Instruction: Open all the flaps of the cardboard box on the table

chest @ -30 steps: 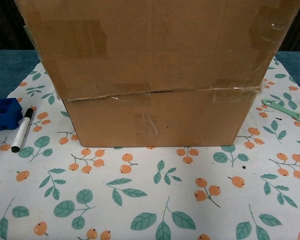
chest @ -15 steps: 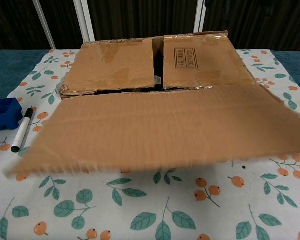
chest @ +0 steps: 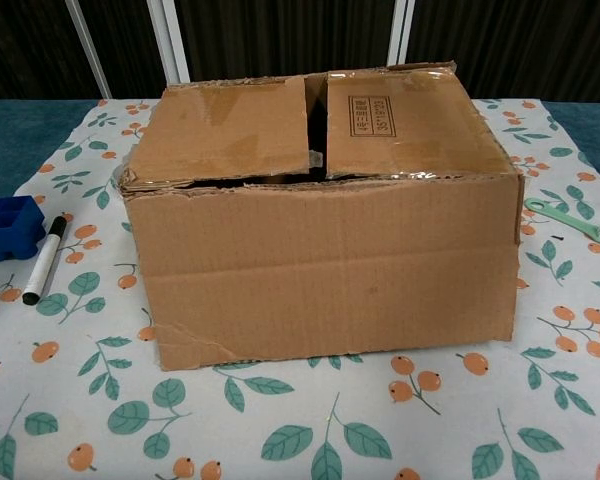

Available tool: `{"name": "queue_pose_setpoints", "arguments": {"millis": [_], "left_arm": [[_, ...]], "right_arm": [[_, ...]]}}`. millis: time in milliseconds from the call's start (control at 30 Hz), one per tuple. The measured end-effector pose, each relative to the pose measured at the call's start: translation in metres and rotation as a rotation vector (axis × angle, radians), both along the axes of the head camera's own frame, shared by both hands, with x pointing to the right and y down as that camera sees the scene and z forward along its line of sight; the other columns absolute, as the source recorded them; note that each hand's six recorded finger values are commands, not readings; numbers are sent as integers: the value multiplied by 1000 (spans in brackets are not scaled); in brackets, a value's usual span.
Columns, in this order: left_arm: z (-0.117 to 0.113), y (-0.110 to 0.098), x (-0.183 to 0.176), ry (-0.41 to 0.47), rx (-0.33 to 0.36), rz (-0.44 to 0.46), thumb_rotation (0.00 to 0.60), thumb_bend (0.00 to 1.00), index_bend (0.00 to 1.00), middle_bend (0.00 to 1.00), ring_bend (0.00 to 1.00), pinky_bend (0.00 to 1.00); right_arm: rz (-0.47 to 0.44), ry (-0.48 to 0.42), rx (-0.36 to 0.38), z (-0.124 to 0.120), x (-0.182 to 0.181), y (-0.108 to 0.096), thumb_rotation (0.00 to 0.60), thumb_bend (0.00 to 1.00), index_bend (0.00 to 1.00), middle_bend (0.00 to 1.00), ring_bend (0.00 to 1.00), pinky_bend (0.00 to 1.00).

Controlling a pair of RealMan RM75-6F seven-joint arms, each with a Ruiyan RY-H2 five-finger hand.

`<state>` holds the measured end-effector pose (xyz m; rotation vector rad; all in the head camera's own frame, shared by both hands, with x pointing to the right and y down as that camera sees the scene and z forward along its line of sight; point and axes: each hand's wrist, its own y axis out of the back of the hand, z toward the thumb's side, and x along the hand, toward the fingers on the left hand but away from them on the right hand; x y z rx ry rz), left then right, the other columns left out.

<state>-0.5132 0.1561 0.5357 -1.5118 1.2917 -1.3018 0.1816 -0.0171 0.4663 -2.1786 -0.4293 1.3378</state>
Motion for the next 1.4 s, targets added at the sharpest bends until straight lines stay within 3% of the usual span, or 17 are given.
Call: {"name": "queue_pose_setpoints", "arguments": {"millis": [167,200,333,500,700,833,1400], "left_arm": [[2,-1,-3,-7,2,-7,600,223,94,0,0,0],[3,-2,-4,-10,-1,-13,600,223,94,0,0,0],[5,-4,-5,-7,1,-16,600,223,94,0,0,0],[1,-4,-5,38,10,-17,600,224,94,0,0,0],[-3,-3,-9,13,14,-18,600,224,95,0,0,0],[-3,-3,-10,11,6,-19,600,223,94,0,0,0],[-1,-3,-6,19,3,-22,600,224,95,0,0,0]], "right_arm": [[-26,-6,188,5,5,-8,600,737,128,187,375,291],[-39,-1,216,11,6,-6,600,829,130,184,367,282],[-75,3,226,34,0,6,600,996,141,182,361,273],[-189,28,308,46,-13,12,600,1000,143,182,360,265],[-371,55,410,67,-38,25,600,1000,154,200,358,261],[-437,71,445,72,-50,28,600,1000,171,225,358,260],[-518,77,449,96,-90,46,600,1000,171,284,344,260]]}}
